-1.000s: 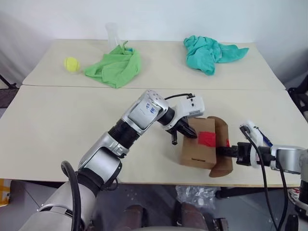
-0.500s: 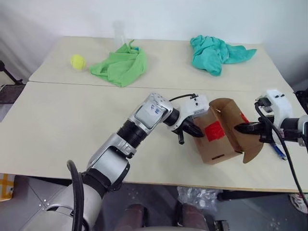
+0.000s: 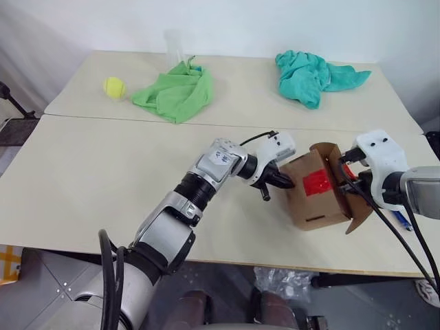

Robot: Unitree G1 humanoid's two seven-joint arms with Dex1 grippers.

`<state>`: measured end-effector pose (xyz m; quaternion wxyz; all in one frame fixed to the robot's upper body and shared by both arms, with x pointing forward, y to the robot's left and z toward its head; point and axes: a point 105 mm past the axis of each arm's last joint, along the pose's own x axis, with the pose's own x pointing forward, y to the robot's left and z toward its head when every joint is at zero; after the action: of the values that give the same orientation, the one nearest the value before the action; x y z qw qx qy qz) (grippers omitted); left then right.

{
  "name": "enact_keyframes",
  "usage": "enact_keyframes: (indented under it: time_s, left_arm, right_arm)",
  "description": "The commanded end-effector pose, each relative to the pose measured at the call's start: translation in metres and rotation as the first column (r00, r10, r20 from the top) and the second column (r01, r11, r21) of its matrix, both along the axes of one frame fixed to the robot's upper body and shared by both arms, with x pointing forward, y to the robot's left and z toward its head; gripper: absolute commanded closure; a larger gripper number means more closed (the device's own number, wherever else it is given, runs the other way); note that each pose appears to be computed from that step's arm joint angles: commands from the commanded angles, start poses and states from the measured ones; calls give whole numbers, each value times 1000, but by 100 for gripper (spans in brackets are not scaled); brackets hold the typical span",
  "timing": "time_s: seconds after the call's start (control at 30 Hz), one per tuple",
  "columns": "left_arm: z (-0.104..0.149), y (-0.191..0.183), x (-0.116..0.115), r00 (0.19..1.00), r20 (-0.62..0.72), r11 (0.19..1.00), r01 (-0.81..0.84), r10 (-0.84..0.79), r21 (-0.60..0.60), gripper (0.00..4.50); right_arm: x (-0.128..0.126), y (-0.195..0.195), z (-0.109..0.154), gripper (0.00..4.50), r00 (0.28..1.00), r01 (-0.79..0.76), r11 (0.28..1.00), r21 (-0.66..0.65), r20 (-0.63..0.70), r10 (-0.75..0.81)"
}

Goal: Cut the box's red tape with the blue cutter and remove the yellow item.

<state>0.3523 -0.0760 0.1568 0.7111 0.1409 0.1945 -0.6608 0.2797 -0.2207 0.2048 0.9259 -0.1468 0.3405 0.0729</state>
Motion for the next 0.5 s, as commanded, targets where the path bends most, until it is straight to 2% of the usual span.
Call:
enact_keyframes:
  time_s: [0.03, 0.3, 0.5]
  left_arm:
    - [-4, -4, 6, 999, 32, 999, -43, 42, 24, 450]
    - [-10, -6, 9, 998, 32, 998, -48, 47, 26, 450]
    - [3, 21, 24, 996, 53, 996, -76, 74, 35, 450]
  right_arm:
    - [-6, 22, 12, 445, 997, -77, 997, -2, 29, 77]
    - [-5, 27, 22, 445, 993, -97, 994, -48, 62, 100]
    - [-4, 28, 21, 445, 993, -84, 987, -137, 65, 94]
